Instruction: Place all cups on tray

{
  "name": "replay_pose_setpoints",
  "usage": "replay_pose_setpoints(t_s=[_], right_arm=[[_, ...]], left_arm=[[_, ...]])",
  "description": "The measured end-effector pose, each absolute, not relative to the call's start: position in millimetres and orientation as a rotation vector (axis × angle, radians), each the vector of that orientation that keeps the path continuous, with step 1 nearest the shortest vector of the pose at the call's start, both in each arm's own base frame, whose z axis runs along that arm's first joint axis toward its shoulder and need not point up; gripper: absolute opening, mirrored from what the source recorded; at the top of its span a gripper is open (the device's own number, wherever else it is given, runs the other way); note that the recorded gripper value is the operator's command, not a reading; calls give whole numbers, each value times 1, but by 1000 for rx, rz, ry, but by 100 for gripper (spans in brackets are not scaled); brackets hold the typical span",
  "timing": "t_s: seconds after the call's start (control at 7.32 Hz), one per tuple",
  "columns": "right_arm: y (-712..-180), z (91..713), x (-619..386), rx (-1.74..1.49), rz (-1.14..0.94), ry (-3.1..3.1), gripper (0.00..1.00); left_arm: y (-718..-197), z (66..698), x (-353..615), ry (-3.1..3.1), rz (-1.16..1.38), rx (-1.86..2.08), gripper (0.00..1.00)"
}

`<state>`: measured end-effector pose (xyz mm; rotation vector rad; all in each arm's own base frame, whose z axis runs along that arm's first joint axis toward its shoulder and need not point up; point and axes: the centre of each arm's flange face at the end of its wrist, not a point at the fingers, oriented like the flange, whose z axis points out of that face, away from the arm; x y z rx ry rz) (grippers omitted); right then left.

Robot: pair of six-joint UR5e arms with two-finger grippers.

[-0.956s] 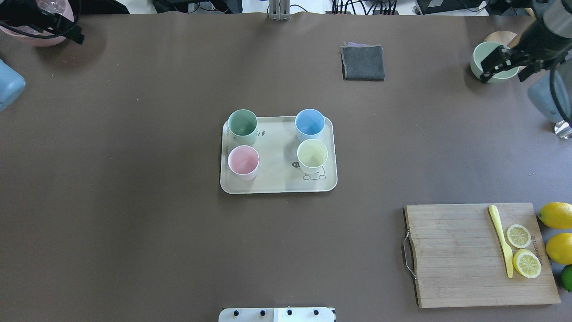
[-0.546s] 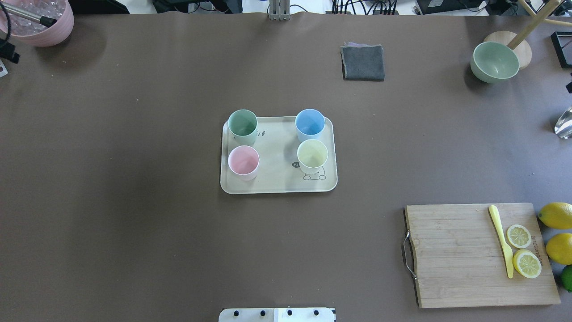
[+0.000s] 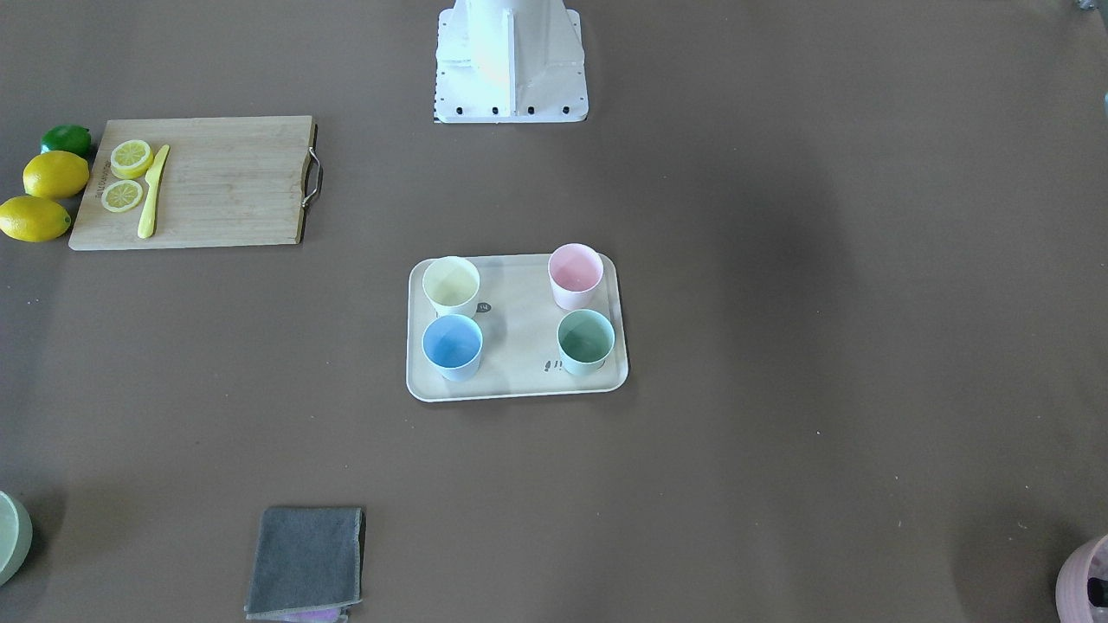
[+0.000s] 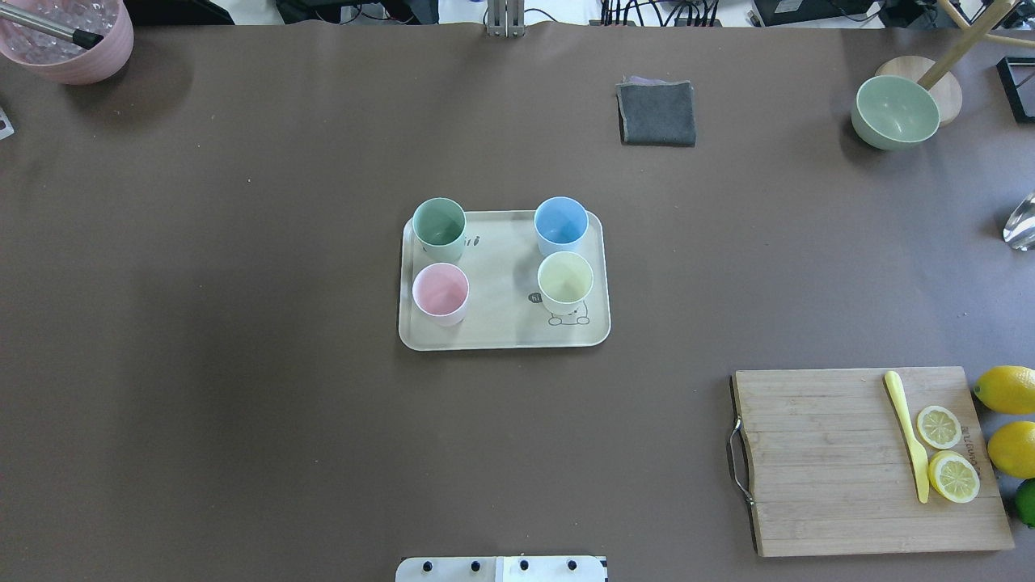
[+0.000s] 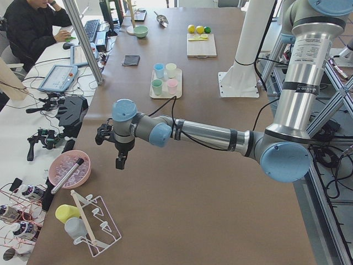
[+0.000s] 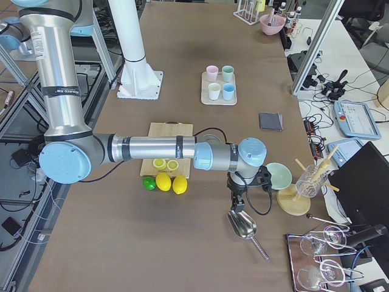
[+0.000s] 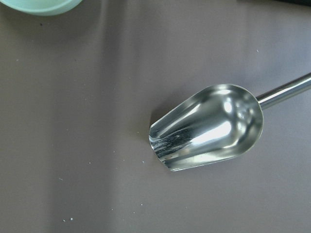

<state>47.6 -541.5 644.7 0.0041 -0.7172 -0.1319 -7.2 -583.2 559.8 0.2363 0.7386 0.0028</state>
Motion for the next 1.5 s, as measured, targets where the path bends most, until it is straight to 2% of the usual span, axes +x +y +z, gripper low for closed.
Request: replay_pose_setpoints(t_s=[0.55, 1.5], right_arm=[[-545, 633, 53, 19, -120, -720, 100], [-550, 628, 53, 22, -114, -725, 100]], left_arm=[[-594, 547, -57, 750, -112, 139, 98], [-591, 555, -61, 740, -128, 119, 98]])
